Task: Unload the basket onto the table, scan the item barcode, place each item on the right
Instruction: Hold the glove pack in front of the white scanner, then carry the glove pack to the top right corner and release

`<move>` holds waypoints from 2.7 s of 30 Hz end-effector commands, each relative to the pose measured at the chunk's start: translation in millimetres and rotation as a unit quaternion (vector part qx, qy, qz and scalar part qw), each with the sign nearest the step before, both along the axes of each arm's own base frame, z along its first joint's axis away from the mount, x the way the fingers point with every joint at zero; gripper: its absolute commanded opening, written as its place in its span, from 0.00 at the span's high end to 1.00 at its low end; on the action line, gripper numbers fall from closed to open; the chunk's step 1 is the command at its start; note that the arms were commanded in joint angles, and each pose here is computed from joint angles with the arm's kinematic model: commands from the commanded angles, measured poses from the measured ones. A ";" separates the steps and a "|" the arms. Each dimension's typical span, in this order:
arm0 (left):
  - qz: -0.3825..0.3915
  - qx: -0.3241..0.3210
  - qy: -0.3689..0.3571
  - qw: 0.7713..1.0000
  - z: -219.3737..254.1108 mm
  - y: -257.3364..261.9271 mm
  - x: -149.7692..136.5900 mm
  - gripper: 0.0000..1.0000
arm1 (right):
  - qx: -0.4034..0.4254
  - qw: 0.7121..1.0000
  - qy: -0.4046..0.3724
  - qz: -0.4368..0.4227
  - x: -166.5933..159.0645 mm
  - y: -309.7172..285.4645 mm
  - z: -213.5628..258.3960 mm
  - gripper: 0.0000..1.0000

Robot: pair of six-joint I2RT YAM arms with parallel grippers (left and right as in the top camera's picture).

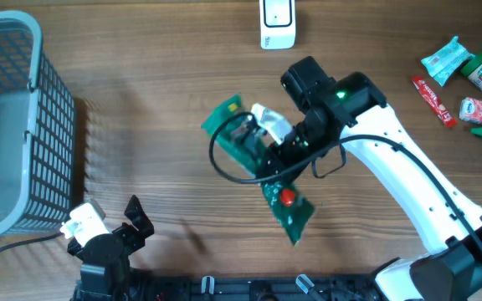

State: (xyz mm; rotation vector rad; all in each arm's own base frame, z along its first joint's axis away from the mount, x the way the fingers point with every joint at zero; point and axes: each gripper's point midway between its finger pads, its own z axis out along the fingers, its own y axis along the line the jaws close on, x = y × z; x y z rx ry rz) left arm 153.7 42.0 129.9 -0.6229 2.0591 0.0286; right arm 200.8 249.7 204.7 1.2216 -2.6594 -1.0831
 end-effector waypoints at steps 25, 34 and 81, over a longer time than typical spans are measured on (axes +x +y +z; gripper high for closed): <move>0.010 -0.001 -0.004 1.000 0.0 2.9 -0.4 0.00 | -0.180 0.935 -0.176 -0.249 170.3 -32.9 -102.3 0.96; 0.010 -0.001 -0.004 1.000 0.0 2.9 -0.4 0.00 | -0.132 0.918 -0.219 -0.303 272.6 -36.2 -96.0 0.96; 0.011 -0.001 -0.004 1.000 0.0 2.9 -0.4 0.00 | -0.262 0.835 -0.175 -0.451 368.5 -199.7 -143.0 0.96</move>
